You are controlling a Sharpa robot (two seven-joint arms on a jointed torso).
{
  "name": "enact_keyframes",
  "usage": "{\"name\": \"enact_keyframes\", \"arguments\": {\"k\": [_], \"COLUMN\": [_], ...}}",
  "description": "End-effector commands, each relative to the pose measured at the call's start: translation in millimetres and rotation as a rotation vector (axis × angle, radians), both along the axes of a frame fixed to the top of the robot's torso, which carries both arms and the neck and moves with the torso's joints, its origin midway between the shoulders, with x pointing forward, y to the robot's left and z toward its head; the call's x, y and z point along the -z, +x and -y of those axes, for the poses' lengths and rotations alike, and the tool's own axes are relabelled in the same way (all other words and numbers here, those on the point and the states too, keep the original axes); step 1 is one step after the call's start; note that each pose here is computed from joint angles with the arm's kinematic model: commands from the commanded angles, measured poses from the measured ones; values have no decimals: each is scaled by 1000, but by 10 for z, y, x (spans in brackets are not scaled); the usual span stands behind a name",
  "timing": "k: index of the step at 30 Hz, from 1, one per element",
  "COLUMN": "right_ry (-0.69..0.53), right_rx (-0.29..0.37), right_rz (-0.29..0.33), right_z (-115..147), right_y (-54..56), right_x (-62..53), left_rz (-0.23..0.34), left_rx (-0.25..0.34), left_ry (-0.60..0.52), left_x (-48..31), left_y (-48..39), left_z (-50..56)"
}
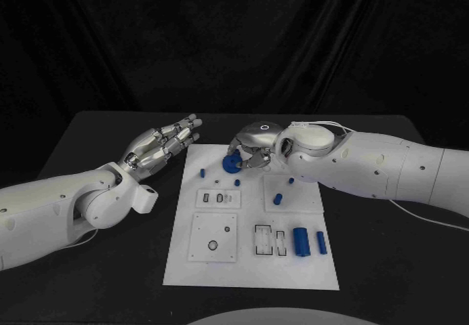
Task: Assemble the parts on the task board
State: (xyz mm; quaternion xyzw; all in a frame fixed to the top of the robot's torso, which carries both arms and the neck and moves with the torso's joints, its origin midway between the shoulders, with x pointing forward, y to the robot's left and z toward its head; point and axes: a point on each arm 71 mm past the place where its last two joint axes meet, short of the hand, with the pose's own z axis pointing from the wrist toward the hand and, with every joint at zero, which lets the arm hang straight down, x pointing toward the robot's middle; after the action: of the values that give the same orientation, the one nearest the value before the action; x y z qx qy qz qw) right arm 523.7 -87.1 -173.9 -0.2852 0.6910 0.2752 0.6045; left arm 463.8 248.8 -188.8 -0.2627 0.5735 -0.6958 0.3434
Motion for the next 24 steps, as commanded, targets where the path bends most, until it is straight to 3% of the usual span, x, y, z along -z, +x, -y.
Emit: {"name": "enact_keyframes", "arguments": {"k": [1,24], "right_ry": [-10,-9], "right_rx": [8,56], "right_rz": [-11,2], "right_z": [-2,14], "right_y": [-6,60], "right_x": [25,57], "left_rz": [48,46], "left_rx": [15,17], "left_ry": [-54,-53], "left_x": [-57,-55], "left_y": [-9,-10], "left_z": [15,23]}}
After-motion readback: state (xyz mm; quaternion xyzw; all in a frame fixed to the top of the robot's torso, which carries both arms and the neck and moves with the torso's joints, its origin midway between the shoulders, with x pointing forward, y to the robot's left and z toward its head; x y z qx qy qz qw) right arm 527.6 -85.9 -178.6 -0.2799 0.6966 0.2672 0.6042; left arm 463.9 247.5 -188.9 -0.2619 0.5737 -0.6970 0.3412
